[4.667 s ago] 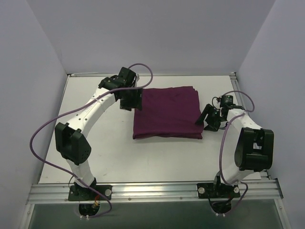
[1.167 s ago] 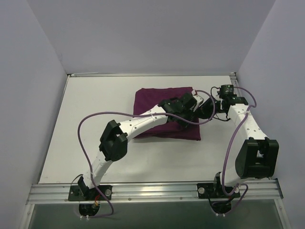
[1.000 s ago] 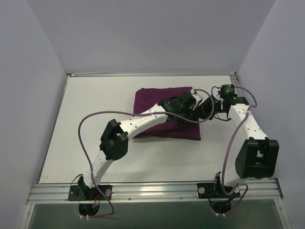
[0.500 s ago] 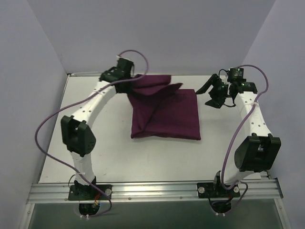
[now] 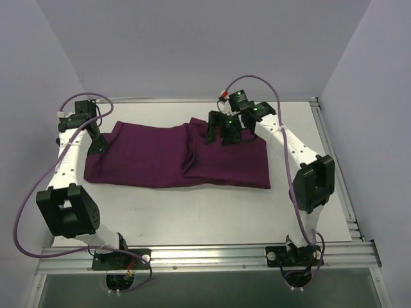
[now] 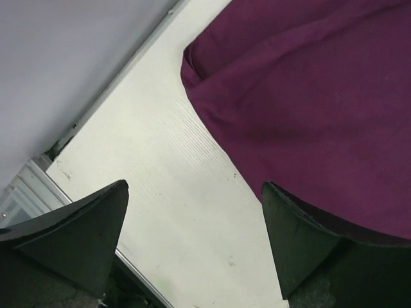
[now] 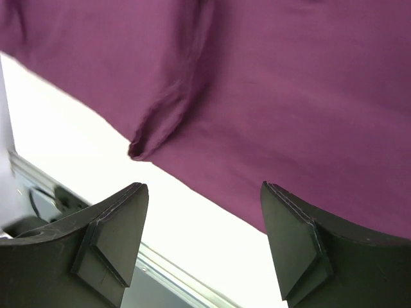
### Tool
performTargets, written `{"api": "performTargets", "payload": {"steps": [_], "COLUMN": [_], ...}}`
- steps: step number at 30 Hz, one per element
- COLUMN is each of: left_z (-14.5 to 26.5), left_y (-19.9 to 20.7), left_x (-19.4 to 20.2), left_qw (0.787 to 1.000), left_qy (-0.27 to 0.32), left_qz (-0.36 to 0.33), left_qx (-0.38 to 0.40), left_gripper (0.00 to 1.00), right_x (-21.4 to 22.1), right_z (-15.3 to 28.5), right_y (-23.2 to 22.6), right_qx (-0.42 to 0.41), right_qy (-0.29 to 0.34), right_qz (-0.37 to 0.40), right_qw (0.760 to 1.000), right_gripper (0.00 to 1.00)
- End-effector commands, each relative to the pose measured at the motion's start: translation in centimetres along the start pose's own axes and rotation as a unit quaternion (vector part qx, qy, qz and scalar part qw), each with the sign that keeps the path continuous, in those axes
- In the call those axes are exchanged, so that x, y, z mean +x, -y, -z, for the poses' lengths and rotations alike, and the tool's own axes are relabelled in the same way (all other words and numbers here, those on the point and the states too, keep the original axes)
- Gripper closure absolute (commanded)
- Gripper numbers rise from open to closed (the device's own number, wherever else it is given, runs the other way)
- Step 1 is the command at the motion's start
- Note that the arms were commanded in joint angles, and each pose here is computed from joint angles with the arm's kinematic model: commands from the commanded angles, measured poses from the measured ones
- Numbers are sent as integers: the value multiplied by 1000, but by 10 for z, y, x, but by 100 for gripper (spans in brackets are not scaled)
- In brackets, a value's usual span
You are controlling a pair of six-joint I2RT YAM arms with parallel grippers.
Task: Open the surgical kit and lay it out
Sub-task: Open the surgical kit at the center of the board.
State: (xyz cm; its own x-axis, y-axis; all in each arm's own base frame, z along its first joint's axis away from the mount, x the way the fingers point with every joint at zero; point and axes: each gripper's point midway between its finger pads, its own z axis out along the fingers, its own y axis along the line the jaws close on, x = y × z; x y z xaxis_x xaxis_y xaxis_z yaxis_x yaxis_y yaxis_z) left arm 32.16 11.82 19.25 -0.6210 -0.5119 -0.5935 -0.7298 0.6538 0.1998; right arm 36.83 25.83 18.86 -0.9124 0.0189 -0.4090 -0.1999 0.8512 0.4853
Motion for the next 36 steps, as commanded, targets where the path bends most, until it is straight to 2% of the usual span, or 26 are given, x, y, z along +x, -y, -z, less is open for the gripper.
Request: {"api": "performTargets", "payload": {"steps": [1,5,10,14,18,25,26,29,30,34,36], "left_z": [9,10,10,15,20,25,26,28,29,31,30], "left_y": [-2,19,29,31,31,30,30,31,31,36,37], "left_x": [14,29,56,71,80,79,79,79,79,81,81], "left_qw": [1000,997,992,989,986,984,984,982,982,979,978], "left_qy": [-17,-38,-72,-77,-79,-76,-75,-74,-72,-70,-73], "left_qz": [13,4,-28,-41,-46,-59,-60,-63,-62,-64,-65], "left_qx": [4,59,103,122,142,152,153,161,163,180,183], "left_gripper": [6,6,2,1,0,0,0,0,4,8,10], "right_x": [2,14,23,9,-1,-4,-5,-1,-1,8,11], "right_z": [-20,-49,-86,-100,-119,-145,-148,-151,-152,-159,-162], "right_y": [-23,-45,-50,-50,-40,-37,-34,-23,-23,-17,-18], "right_qx": [-7,-9,10,25,54,58,67,88,87,87,83], "right_qy": [-2,-11,-23,12,23,15,16,7,8,-4,-10], "right_qz": [64,91,55,45,36,23,23,18,19,17,16], "right_qw": [998,996,998,999,998,998,997,996,996,996,996], "right_gripper": [29,27,22,17,18,35,40,47,48,60,62]}}
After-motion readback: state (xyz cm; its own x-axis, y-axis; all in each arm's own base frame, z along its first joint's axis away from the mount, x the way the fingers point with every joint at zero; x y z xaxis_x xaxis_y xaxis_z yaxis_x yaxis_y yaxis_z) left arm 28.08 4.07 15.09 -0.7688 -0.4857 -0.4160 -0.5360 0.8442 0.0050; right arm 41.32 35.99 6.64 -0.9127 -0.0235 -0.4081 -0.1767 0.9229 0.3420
